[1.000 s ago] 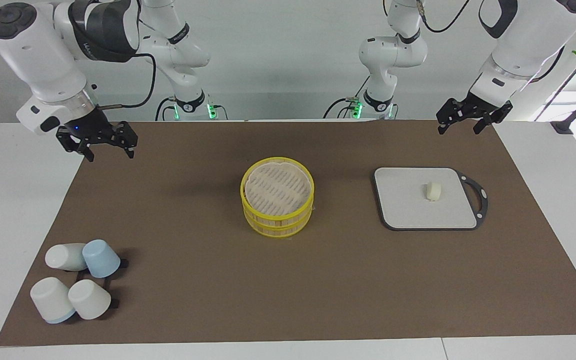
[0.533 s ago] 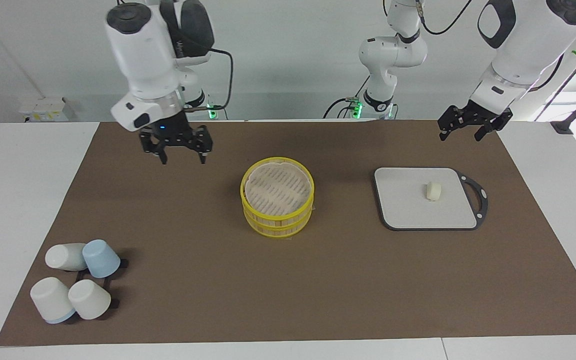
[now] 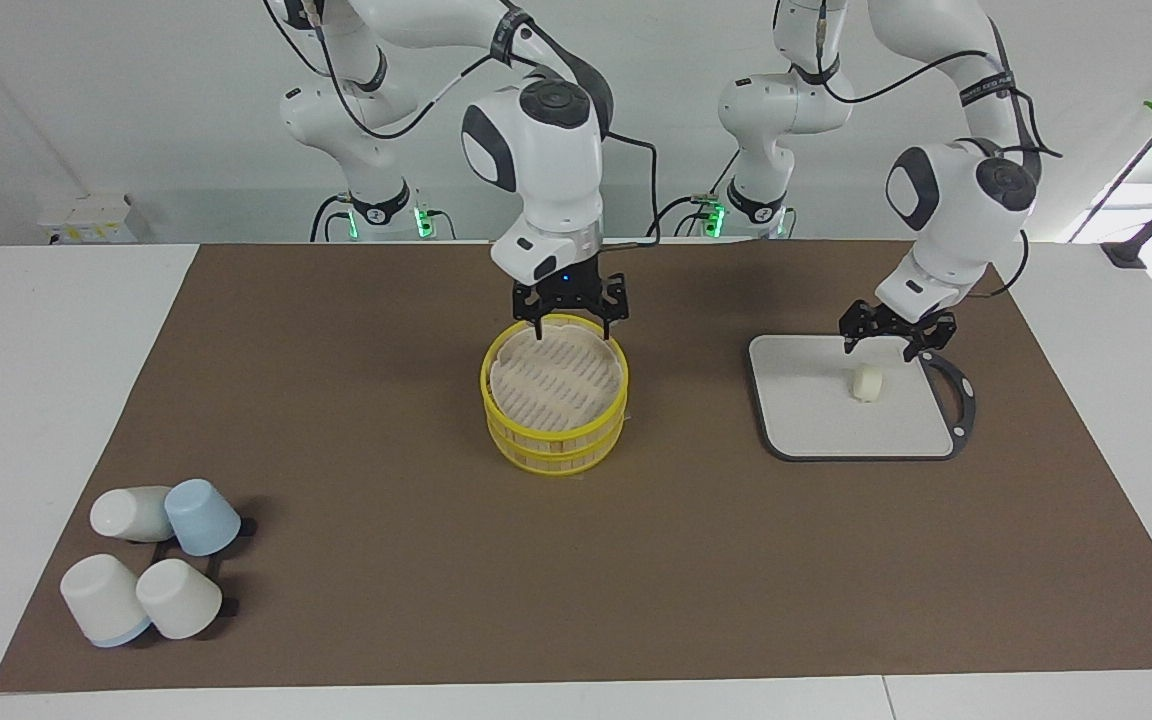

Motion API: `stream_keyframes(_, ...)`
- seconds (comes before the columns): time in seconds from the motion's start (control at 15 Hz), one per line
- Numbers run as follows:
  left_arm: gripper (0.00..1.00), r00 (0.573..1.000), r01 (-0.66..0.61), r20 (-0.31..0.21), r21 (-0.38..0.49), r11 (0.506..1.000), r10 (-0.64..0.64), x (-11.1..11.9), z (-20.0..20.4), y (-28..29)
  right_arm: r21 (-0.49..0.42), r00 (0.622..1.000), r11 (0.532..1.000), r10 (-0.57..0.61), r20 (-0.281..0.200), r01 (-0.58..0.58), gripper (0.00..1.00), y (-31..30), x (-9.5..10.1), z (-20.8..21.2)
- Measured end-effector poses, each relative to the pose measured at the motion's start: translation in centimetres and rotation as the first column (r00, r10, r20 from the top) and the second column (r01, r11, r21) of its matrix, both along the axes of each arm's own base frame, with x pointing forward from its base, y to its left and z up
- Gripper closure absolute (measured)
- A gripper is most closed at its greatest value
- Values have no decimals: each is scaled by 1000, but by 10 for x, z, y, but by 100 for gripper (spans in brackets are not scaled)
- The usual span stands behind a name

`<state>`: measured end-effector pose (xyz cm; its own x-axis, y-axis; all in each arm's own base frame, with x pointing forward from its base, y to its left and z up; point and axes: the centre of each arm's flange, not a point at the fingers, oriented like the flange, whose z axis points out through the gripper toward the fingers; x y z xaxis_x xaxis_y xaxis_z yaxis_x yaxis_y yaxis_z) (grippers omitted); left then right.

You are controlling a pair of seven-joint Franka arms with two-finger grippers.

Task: Place bun in steamer
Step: 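Lift the lid with the right gripper while the left gripper grasps the bun, then raise the bun with the left gripper while the right gripper lowers the lid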

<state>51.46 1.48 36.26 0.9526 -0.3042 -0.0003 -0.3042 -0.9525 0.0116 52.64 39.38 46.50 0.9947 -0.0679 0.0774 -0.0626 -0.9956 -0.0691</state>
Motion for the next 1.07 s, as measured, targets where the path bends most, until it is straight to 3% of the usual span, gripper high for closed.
stream_keyframes(0.2, 0, 999, 43, 2, 3, 999, -43, 2, -33, 0, -11, 1000, 1000, -1, -18, 1, 1, 18, -3, -28)
stream_keyframes(0.67, 0, 997, 80, 20, 6, 997, -81, -5, -50, 0, 1, 1000, 1000, -16, 14, 16, 3, 47, -6, -60)
stream_keyframes(0.73, 0, 996, 86, 19, 6, 996, -86, -6, -51, 0, 2, 1000, 1000, -17, 16, 17, 9, 46, -6, -60)
stream_keyframes(1.0, 7, 996, 91, 19, 7, 996, -92, -7, -53, 1, -6, 1000, 1000, -16, 14, 17, 55, 47, -3, -71)
stream_keyframes(1.07, 21, 996, 89, 18, 7, 996, -89, -7, -53, 3, -12, 1000, 1000, -11, 20, 11, 65, 47, -3, -71)
